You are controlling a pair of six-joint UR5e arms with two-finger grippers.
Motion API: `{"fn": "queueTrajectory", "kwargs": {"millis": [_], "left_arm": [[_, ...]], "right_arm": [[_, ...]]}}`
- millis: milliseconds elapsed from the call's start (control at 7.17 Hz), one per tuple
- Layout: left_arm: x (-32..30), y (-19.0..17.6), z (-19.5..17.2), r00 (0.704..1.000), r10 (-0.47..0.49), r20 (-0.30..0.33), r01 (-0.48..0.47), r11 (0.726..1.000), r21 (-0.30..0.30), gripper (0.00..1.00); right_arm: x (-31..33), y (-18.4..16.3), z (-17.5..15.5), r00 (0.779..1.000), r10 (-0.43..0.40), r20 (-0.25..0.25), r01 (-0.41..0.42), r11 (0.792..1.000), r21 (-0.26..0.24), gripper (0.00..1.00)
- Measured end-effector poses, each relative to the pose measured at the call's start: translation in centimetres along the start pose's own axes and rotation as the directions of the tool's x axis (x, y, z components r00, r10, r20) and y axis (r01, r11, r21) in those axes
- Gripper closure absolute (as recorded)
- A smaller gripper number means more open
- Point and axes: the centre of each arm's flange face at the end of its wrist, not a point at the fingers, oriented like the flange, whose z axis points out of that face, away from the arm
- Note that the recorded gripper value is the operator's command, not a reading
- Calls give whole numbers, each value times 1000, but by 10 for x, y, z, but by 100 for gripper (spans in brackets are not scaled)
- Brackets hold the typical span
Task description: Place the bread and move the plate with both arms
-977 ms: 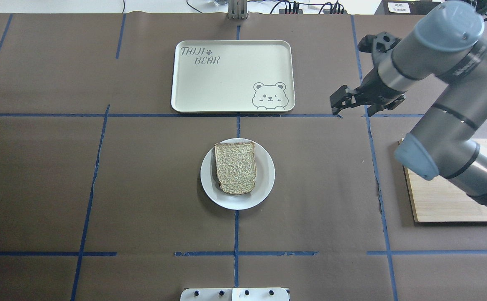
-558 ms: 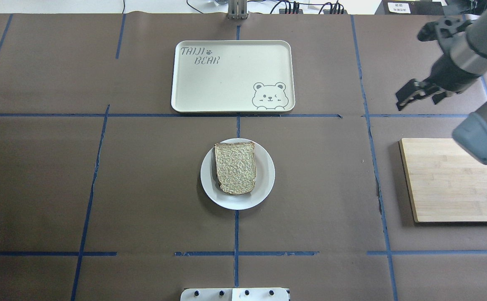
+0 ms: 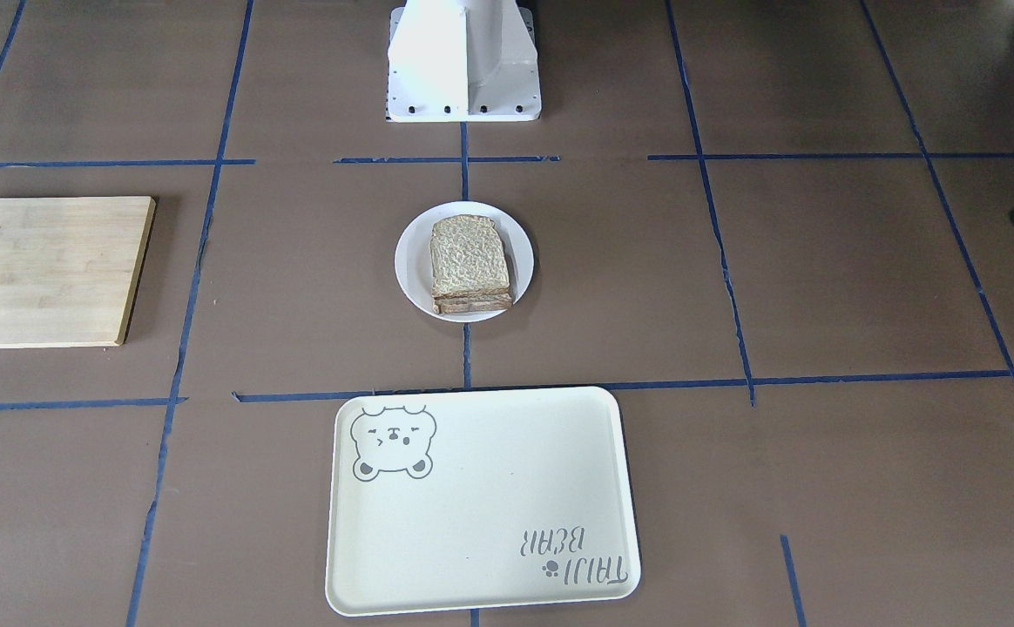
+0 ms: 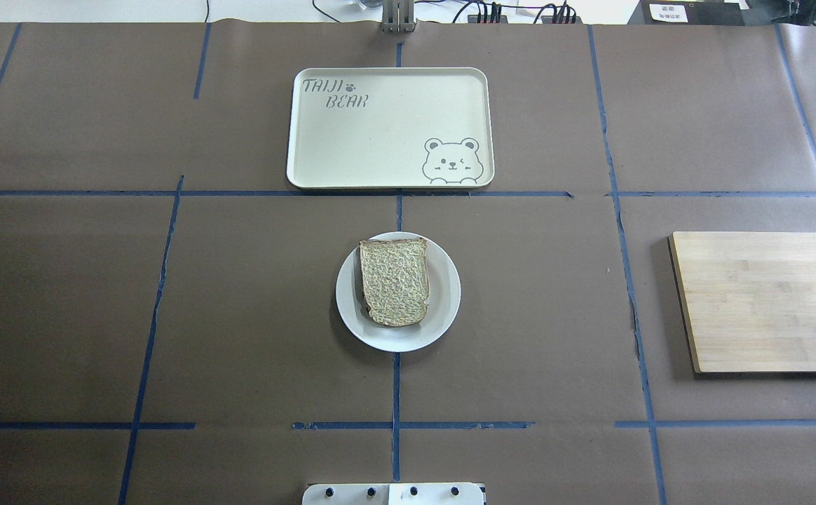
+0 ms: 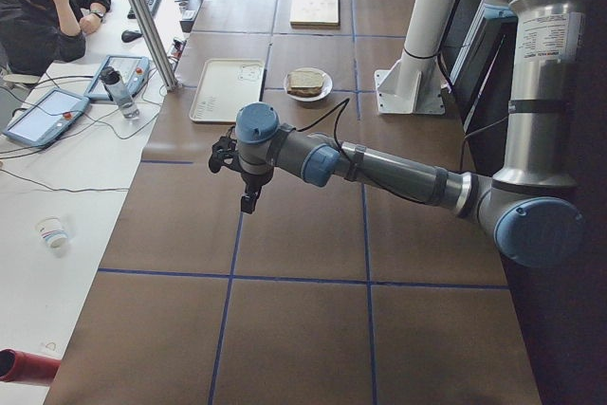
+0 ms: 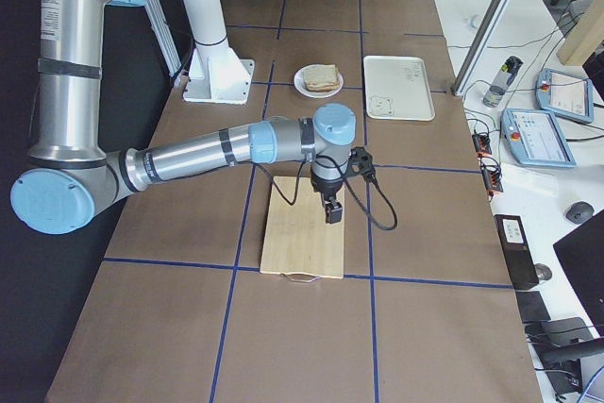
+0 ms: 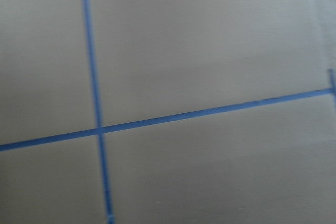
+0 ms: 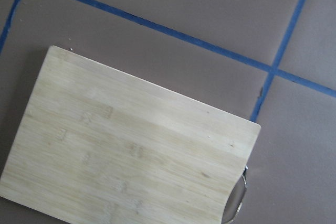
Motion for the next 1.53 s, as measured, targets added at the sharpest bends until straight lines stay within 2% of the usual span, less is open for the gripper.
{"fn": "queueTrajectory", "kwargs": {"millis": [279,419,698,1116,1395,1535], "left_arm": [[33,2,12,985,-6,-172,-3,999,-53,0],[54,1,20,973,-36,-227,19,997,-78,0],[101,-1,49,961,-71,-268,45,994,-101,0],[183,-16,93,944,-117,-308,84,989,-120,0],[243,-13,132,934,-164,-318,154,987,-57,0],[272,-9,151,918,-189,-348,190,981,-30,0]], "right_arm": [[39,55,9,998,70,8,-69,997,-20,0],[45,63,15,996,90,21,-89,996,-27,0],[47,66,19,993,105,56,-103,994,-26,0],[47,66,20,992,108,70,-107,994,-24,0],[47,66,21,991,110,74,-108,994,-24,0],[48,67,21,991,111,75,-109,994,-25,0]]}}
